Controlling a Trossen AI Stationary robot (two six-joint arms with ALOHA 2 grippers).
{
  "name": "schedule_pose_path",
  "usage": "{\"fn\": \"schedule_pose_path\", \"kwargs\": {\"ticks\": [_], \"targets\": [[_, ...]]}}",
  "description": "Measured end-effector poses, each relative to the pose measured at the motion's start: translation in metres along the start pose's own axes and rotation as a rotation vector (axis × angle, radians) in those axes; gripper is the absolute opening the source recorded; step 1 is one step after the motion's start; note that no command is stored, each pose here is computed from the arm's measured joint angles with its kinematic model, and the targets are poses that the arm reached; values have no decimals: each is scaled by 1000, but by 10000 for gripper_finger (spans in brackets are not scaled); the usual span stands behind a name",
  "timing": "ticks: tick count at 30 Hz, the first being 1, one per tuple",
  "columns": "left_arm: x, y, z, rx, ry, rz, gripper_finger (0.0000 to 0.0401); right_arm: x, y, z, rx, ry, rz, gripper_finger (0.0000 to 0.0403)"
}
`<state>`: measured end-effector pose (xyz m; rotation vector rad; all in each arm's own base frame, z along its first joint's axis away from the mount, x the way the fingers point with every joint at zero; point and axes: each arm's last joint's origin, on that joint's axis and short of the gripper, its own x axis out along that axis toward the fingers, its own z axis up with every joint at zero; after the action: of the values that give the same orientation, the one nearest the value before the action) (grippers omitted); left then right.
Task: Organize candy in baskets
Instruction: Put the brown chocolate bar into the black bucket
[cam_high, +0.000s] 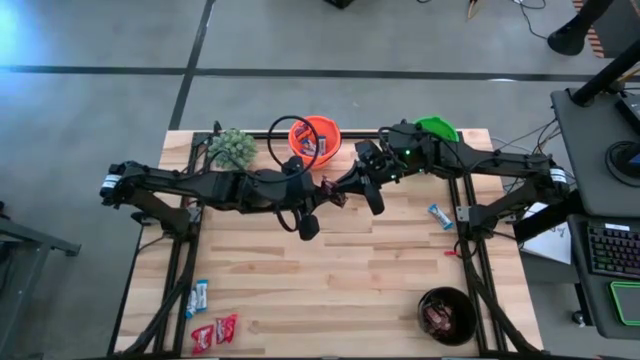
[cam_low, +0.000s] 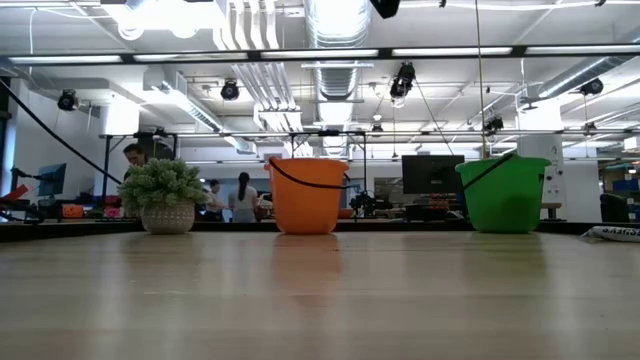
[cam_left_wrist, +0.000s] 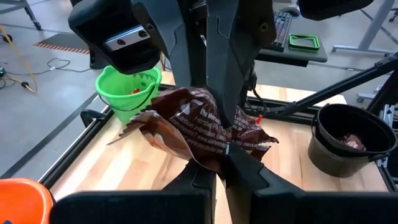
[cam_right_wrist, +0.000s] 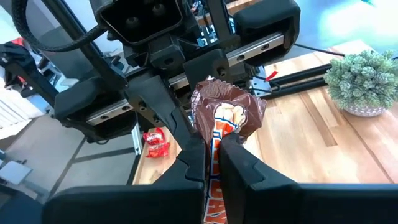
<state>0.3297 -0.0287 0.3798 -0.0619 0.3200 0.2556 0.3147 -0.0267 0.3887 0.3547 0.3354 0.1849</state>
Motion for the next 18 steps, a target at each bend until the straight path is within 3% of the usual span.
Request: {"fn": "schedule_pose_path", "kwargs": {"ticks": [6, 18], "targets": [[-2, 1, 1, -12, -5, -1, 21, -3, 2, 2, -15, 6, -3, 9], [-4, 1, 0, -25, 11, -5, 119, -9, 0, 1, -9, 32, -26, 8]]}}
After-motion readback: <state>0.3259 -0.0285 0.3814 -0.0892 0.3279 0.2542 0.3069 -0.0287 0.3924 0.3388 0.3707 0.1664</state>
